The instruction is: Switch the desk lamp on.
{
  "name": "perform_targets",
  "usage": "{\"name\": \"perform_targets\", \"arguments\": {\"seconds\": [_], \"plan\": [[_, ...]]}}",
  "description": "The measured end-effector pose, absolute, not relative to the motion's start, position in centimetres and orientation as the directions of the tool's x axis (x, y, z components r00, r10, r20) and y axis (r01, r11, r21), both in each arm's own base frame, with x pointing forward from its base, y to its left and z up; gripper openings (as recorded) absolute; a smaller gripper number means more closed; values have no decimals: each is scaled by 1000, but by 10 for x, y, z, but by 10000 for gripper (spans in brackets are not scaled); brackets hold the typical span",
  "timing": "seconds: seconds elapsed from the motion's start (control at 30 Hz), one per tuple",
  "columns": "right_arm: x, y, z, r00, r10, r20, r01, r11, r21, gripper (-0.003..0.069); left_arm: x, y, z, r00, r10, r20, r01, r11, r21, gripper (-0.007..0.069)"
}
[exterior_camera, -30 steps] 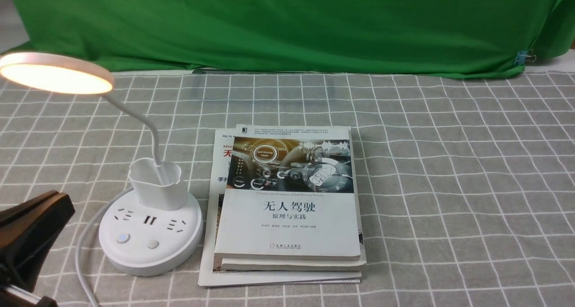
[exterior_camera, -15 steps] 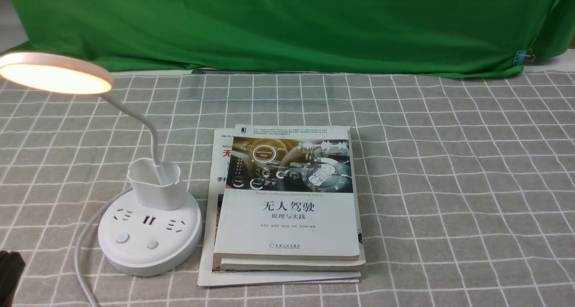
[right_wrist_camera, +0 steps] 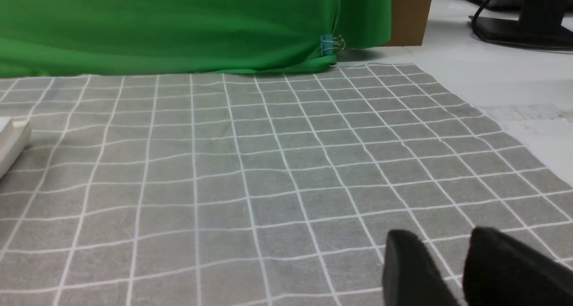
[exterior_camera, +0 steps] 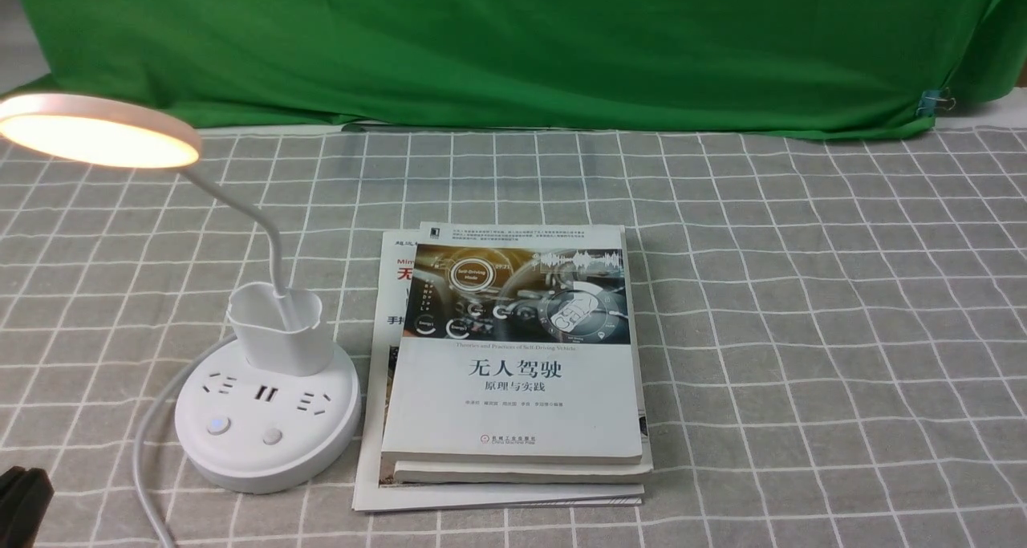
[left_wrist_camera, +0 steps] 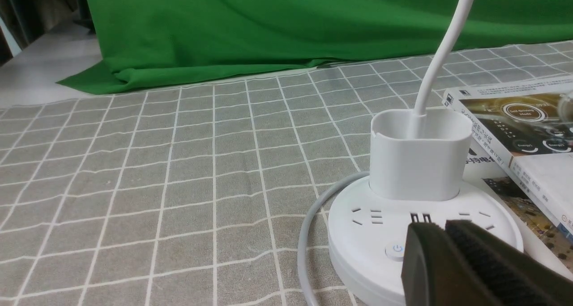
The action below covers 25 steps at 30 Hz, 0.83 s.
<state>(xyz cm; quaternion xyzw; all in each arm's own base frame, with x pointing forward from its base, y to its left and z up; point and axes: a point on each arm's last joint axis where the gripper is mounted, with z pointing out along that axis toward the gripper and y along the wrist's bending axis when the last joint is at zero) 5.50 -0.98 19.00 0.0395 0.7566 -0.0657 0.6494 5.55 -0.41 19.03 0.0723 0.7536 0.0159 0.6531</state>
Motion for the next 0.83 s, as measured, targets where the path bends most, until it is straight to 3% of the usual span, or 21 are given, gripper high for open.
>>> {"name": "perform_targets", "arguments": {"seconds": [0.83], "plan": [[55,-10,190,-153,-26,-988,145,988,-48,245,55,-4,190,-140,130,-982,90,989,118,18]]}}
